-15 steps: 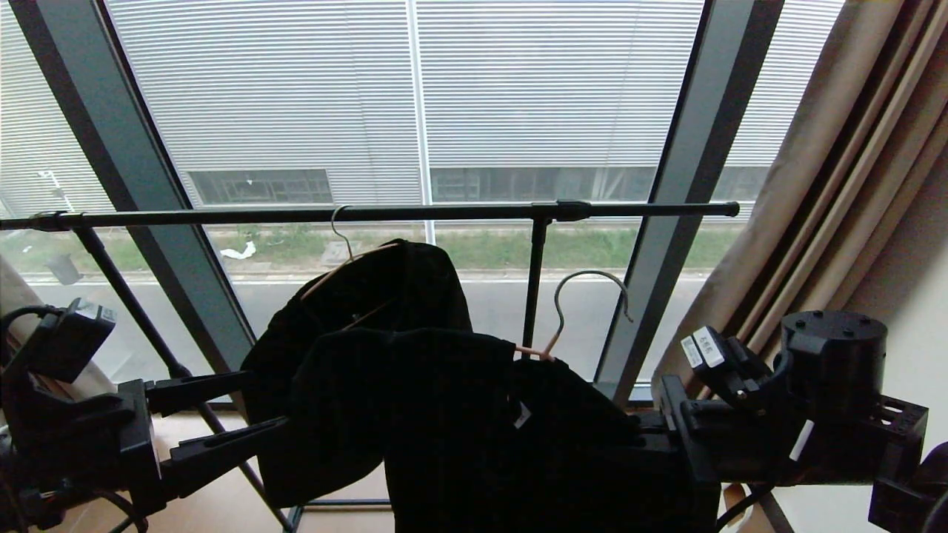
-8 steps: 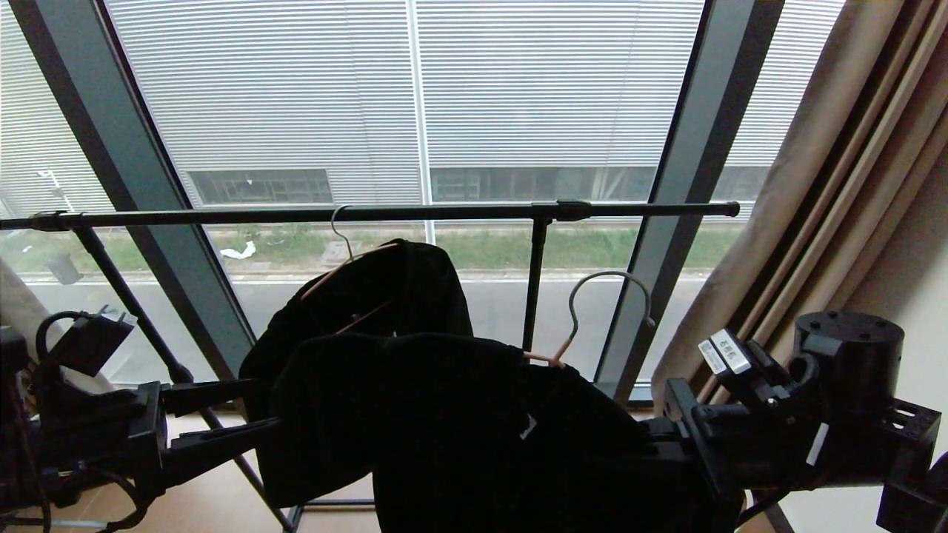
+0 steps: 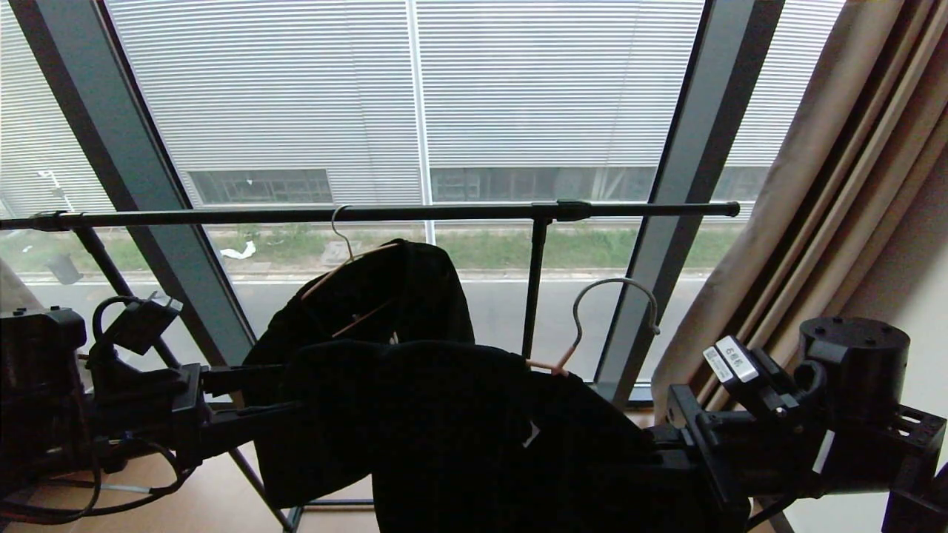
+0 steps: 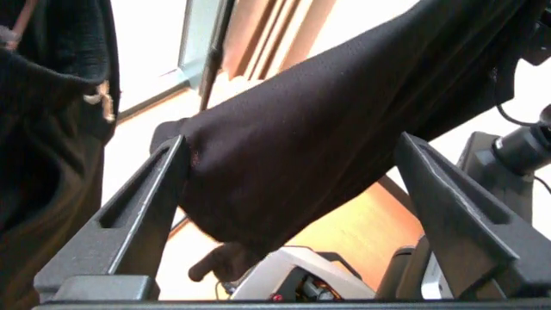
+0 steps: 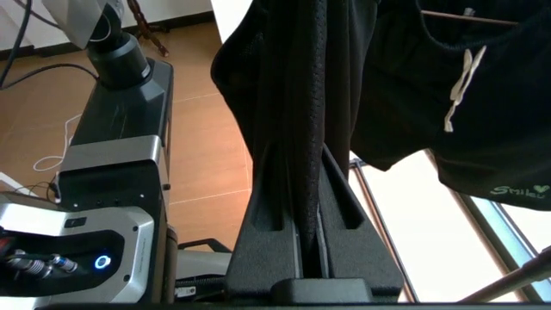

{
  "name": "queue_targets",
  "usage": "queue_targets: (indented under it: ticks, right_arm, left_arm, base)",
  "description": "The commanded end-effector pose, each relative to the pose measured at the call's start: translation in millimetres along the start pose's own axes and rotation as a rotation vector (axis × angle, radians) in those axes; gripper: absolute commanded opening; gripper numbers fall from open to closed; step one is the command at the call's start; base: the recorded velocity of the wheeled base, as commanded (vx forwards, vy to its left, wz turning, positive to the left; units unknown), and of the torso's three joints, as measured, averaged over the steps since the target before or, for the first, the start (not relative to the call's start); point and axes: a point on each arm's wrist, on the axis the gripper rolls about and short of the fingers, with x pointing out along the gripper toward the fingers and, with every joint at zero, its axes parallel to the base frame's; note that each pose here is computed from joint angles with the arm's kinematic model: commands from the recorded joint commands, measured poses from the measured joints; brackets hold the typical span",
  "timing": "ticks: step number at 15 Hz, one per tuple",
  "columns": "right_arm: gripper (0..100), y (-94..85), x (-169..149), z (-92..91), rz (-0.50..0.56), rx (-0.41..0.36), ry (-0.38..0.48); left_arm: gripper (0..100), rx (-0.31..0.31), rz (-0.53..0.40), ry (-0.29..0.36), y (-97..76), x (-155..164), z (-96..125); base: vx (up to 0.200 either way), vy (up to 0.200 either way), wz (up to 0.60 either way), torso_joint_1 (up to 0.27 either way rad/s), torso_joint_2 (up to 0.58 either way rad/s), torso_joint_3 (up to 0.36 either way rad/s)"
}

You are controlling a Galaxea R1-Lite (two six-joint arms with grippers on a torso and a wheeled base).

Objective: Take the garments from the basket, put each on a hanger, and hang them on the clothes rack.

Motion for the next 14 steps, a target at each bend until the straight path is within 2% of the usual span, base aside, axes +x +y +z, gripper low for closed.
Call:
queue_targets:
  ticks: [1, 7, 14]
  right_arm:
    - [0, 0.3, 0.0, 0.2, 0.003, -0.002, -0.001]
    - [0, -1.3, 1.1, -0.3, 0.000, 0.002, 0.002]
    - [0, -5.8, 3.9, -2.5, -0.002, 0.013, 0.008]
  left_arm:
    - [0, -0.037, -0.017, 0.027, 12.0, 12.4, -10.2]
    - [0, -0.055, 0.003, 0.022, 12.4, 7.0, -13.6]
    - [0, -0.044, 0.102, -0.034, -8.3, -29.9, -18.8]
  base:
    - [0.000, 0.000, 0.00, 0.000, 0.00, 0.000]
    - [0.000, 0.000, 0.00, 0.000, 0.00, 0.000]
    - [0.000, 0.000, 0.00, 0.000, 0.00, 0.000]
